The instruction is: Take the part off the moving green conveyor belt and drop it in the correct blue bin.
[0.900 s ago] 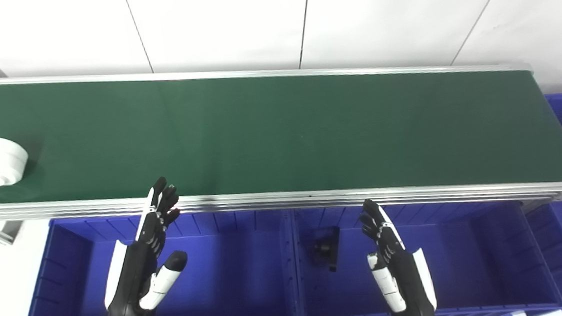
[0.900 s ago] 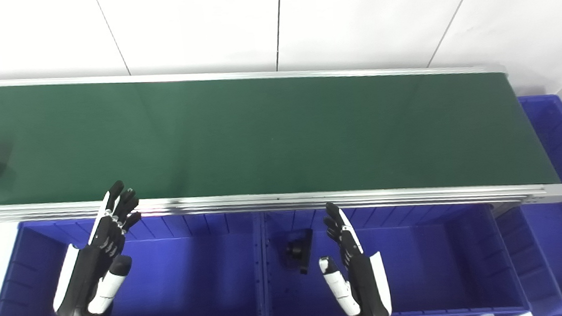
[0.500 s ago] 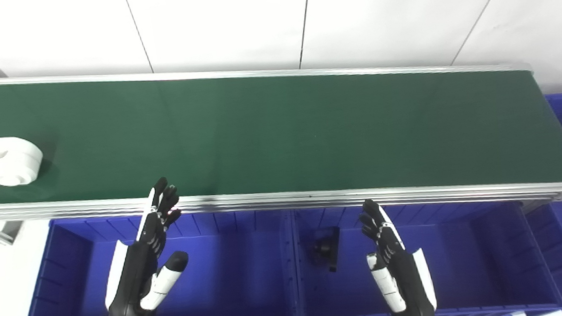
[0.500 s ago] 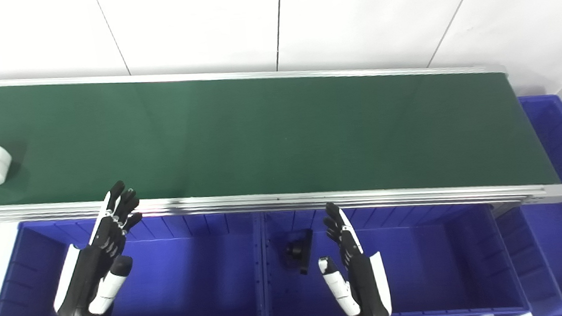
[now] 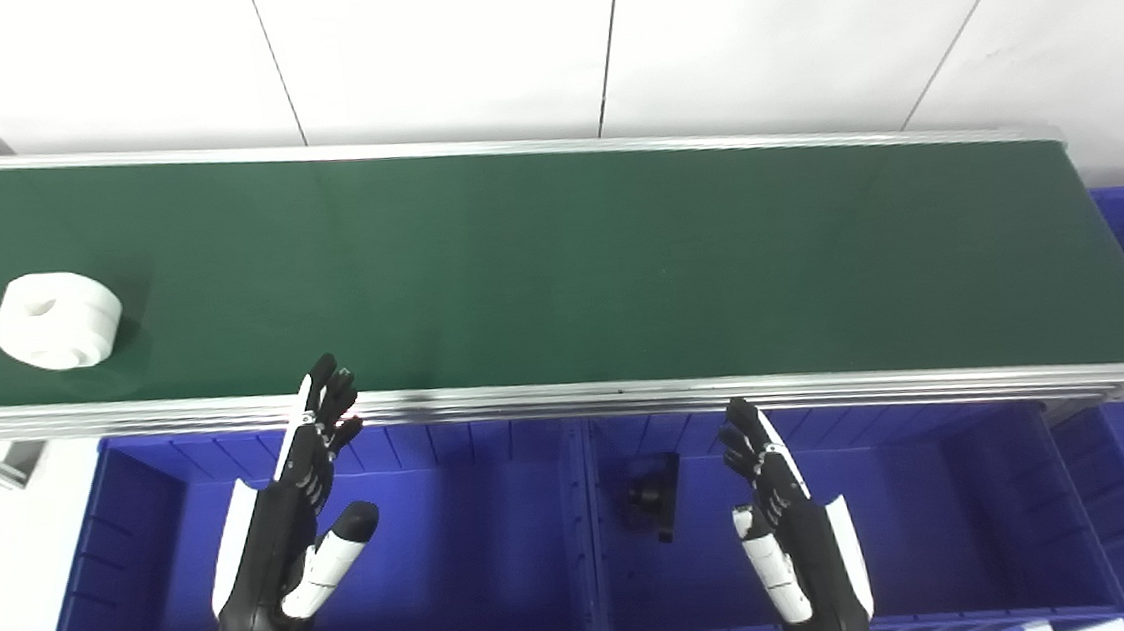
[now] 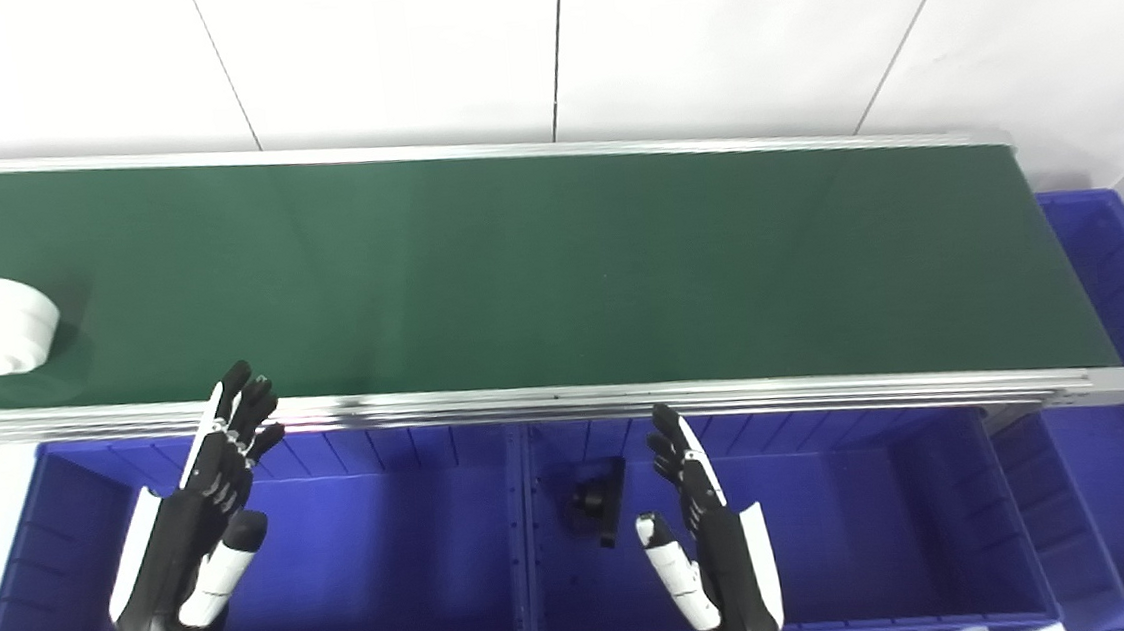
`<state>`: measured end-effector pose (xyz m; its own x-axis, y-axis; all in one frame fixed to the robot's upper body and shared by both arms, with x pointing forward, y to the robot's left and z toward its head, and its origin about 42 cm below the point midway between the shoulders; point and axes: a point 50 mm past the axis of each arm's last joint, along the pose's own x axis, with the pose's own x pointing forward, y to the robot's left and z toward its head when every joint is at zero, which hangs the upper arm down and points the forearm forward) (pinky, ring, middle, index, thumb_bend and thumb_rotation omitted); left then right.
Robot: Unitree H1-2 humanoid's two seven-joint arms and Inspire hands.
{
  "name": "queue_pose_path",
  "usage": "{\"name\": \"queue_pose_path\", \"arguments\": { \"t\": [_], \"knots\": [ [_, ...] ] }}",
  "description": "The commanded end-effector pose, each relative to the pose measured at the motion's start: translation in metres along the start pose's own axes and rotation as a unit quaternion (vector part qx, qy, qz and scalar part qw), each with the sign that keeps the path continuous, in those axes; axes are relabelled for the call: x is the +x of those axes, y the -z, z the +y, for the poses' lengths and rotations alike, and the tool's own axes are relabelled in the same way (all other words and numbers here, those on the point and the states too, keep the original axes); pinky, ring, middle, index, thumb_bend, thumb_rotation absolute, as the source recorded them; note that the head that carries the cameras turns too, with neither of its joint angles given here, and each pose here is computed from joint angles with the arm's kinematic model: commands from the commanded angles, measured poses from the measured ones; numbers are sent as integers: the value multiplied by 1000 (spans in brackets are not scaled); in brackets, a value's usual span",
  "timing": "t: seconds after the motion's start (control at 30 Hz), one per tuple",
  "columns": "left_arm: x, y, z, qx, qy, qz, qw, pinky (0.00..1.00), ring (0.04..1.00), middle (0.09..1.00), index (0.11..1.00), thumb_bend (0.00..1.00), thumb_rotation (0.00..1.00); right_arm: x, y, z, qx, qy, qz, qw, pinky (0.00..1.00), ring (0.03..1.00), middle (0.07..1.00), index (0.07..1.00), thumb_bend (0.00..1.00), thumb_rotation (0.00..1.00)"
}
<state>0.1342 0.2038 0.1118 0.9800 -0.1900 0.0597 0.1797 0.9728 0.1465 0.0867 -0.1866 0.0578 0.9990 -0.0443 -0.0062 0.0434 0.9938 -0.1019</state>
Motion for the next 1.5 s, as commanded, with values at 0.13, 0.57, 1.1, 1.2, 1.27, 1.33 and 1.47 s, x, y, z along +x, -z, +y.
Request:
{"name": "queue_pose_path", "arguments": {
  "t": [0.13,0.57,1.1,1.2,1.27,1.33,1.47],
  "knots": [
    [2,-7,0,-1,1,-18,1000,906,961,975,1000,687,873,0,-6,1,3,-1,-19,1000,905,922,946,947,749,902],
    [3,-6,-1,-2,5,-14,1000,911,966,979,1000,701,877,1,-5,1,2,0,-21,1000,898,916,941,945,745,893],
    [2,8,-19,-5,10,-3,1000,876,950,969,1000,722,858,-2,15,-14,2,-7,-2,1000,938,948,967,970,751,938],
    [3,11,-24,-10,9,1,1000,867,941,958,1000,734,842,-2,20,-18,-2,-6,5,1000,938,947,964,974,744,953],
    [4,12,-28,-13,8,0,1000,866,937,952,1000,744,829,-1,23,-21,-5,-5,7,1000,927,940,957,972,750,963],
    [6,13,-31,-12,6,-3,1000,855,929,948,999,749,824,0,24,-23,-6,-4,9,1000,923,934,950,964,760,965],
    [9,15,-37,-20,0,-9,1000,822,906,930,978,758,794,2,28,-28,-12,-2,12,1000,926,932,951,969,747,977]
  ]
}}
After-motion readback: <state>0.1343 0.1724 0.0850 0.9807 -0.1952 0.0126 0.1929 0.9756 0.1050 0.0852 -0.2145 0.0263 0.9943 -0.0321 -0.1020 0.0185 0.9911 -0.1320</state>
